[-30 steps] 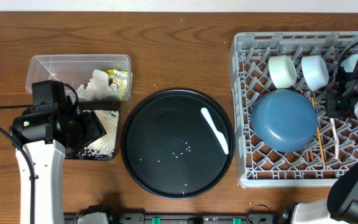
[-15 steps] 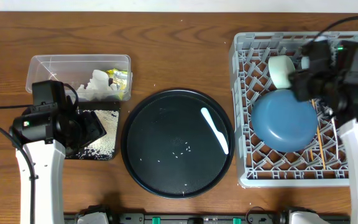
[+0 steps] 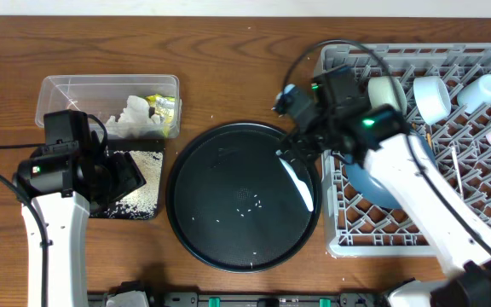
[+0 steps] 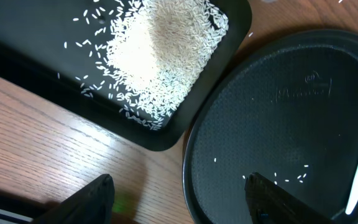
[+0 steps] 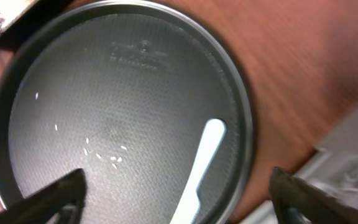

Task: Sort waste into correct bins and load items into the dishwasher rack
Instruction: 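Move right gripper to the round tray and grasp the last white spoon, then adjust grip and lift the white spoon with right gripper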

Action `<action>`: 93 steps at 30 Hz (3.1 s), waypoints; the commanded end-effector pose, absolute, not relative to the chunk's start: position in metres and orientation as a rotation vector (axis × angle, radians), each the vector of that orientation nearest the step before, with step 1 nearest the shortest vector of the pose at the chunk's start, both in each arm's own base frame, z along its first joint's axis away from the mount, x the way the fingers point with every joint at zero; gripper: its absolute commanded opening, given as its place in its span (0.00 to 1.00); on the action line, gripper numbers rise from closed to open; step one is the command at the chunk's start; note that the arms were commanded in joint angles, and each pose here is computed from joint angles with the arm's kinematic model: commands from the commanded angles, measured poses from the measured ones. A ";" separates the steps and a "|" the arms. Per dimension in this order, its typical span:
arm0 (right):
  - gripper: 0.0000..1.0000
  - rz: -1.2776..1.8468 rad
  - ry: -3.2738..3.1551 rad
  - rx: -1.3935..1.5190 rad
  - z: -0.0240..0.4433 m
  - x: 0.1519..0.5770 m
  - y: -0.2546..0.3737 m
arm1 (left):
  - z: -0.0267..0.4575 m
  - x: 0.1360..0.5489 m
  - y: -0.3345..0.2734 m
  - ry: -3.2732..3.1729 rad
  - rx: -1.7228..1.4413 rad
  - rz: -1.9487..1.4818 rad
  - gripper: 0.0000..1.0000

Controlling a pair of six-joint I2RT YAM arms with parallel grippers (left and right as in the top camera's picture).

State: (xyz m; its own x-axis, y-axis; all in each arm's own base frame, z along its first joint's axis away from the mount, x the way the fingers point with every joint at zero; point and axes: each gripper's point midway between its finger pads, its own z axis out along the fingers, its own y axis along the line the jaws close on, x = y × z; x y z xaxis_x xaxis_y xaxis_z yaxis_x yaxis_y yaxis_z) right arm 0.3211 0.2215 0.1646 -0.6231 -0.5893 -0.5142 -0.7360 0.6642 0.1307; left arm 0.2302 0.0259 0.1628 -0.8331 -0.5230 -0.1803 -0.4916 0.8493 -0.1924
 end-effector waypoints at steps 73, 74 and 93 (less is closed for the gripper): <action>0.20 -0.088 3.061 -0.694 -0.027 0.294 0.214 | 0.160 0.228 0.027 2.809 -0.797 -0.194 0.69; 0.18 -0.091 3.064 -0.695 -0.027 0.293 0.214 | 0.160 0.228 0.027 2.809 -0.797 -0.194 0.69; 0.01 -0.001 3.023 -0.683 0.001 0.295 0.222 | 0.160 0.228 0.027 2.809 -0.797 -0.194 0.69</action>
